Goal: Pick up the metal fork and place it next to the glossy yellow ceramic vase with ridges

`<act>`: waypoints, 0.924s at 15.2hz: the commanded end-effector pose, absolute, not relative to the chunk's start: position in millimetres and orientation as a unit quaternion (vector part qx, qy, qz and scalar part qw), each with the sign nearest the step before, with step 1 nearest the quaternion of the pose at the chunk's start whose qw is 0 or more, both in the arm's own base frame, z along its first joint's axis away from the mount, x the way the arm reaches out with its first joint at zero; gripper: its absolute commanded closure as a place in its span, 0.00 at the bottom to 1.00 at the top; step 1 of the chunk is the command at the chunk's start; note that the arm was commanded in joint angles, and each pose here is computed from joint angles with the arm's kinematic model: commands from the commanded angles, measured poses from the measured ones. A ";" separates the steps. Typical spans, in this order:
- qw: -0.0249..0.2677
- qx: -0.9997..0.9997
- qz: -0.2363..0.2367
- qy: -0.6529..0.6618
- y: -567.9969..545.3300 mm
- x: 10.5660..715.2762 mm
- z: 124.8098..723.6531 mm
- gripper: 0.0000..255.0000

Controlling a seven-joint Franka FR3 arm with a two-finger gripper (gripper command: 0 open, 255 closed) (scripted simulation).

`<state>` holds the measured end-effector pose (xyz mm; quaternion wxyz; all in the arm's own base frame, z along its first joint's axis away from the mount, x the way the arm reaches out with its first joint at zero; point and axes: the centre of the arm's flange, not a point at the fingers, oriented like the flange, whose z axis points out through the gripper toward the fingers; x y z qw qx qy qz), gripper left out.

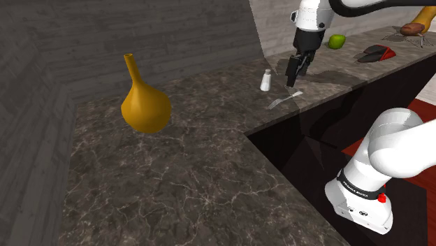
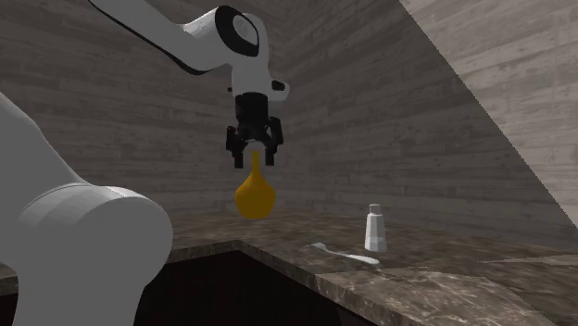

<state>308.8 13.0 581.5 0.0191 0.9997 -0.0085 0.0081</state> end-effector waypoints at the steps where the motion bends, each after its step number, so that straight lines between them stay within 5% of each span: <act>1: 0.019 1.000 0.008 -0.008 13.0 308.8 581.5 0.00; 14: 0.021 0.942 0.061 0.331 -107.5 334.1 463.1 0.00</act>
